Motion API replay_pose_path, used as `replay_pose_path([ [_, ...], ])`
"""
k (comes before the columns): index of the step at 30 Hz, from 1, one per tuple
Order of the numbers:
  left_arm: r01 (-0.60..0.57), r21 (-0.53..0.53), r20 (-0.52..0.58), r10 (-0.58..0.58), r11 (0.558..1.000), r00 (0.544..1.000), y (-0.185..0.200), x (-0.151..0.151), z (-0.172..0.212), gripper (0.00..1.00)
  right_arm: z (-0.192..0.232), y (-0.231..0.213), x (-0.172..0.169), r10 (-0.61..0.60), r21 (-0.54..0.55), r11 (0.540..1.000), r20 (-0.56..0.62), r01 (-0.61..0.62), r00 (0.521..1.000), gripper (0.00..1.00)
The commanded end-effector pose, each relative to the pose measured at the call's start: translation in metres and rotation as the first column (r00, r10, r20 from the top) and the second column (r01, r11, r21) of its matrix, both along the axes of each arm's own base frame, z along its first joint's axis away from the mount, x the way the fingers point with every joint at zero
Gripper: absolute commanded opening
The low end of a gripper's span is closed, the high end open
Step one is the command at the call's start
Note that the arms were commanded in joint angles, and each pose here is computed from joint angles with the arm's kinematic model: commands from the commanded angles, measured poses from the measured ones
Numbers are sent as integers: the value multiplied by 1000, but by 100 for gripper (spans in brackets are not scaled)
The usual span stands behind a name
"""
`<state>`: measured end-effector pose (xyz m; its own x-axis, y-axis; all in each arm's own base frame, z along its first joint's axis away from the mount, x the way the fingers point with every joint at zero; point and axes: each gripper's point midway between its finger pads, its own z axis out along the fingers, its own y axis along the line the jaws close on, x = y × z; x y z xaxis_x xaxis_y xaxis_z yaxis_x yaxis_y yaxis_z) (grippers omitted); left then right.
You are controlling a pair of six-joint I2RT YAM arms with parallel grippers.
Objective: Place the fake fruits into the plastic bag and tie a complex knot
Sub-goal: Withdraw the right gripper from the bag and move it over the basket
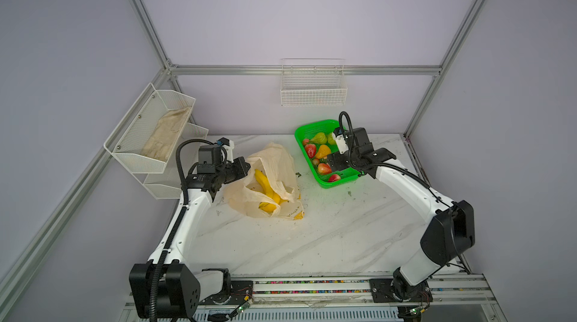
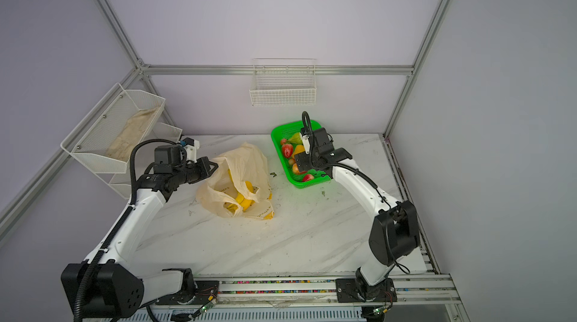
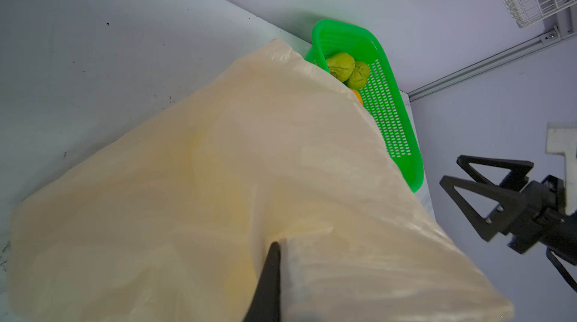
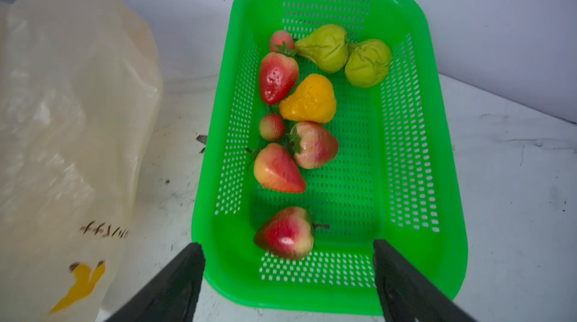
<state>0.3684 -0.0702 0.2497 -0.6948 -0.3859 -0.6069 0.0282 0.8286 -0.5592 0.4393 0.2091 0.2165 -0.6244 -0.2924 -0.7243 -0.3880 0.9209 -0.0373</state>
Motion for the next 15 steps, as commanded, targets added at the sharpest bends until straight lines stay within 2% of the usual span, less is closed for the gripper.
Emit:
replay_pose_path([
  [1,19,-18,6,-19,1000,1000,-5,0,-5,0,-47,-6,25,-89,-97,992,-58,83,994,87],
  [5,21,-17,11,-21,1000,1000,-6,2,-4,0,-78,0,51,-82,-99,993,-109,72,991,84],
  [8,21,-13,9,-21,1000,1000,-6,2,-5,0,-102,10,57,-45,-82,996,-165,32,985,89],
  [11,18,-9,7,-18,1000,1000,-5,3,-6,0,-116,13,60,-34,-85,996,-186,18,982,90],
  [15,19,-7,6,-19,1000,1000,-5,3,-7,0,-130,17,58,-16,-77,997,-216,-1,976,82],
])
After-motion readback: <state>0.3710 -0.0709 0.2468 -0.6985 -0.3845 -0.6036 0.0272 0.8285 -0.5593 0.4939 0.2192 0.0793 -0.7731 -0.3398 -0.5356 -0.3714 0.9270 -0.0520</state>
